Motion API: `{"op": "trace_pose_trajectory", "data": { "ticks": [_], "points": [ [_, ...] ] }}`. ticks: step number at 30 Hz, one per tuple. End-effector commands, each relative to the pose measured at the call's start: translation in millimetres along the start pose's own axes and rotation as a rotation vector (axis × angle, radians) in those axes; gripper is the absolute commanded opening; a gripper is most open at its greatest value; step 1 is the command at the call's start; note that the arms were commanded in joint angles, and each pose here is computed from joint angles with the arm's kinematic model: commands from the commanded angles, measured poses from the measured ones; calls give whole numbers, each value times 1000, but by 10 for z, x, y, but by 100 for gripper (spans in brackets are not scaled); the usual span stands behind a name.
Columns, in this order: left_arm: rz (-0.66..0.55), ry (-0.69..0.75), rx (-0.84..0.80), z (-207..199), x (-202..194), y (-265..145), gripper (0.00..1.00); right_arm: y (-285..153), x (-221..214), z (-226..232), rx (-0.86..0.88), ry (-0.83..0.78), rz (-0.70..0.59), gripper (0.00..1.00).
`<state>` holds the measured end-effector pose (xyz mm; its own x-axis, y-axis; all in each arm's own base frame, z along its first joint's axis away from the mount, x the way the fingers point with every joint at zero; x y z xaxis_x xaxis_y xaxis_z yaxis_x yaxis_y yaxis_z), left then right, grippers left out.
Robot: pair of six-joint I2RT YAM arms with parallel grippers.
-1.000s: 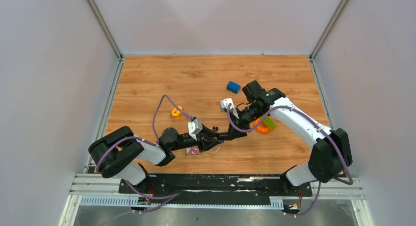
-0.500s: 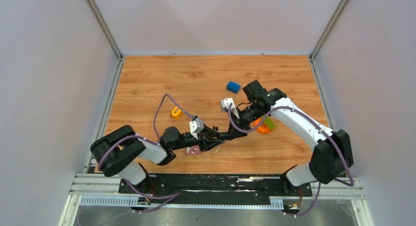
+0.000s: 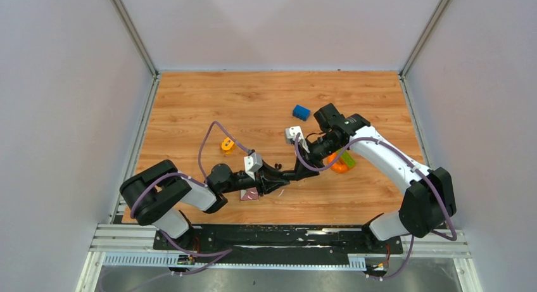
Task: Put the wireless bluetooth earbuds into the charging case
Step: Open the charging case.
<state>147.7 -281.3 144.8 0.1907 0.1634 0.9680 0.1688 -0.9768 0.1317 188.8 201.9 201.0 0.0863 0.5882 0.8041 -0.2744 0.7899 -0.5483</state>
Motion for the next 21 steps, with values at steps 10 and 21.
{"op": "trace_pose_trajectory", "data": {
  "ticks": [10, 21],
  "points": [
    [-53, 39, -66, -29, 107, 47, 3, -51, 176, 12, -13, -29, -69, 38],
    [-54, 41, -77, -40, 102, 46, 0, -147, 209, -70, -91, -15, -80, 38]
  ]
}}
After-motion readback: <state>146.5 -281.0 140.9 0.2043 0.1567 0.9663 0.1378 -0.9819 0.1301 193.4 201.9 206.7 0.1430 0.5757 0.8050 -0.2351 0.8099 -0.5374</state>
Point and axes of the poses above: each gripper's point midway between its finger pads, its own y axis out along the fingers, its own z axis along the line the jaws close on, x = y × z, the point moved 6 cm from there along -y, back along the fingers, and after that the axes turned 1 degree about -y, right-handed, at the moved point
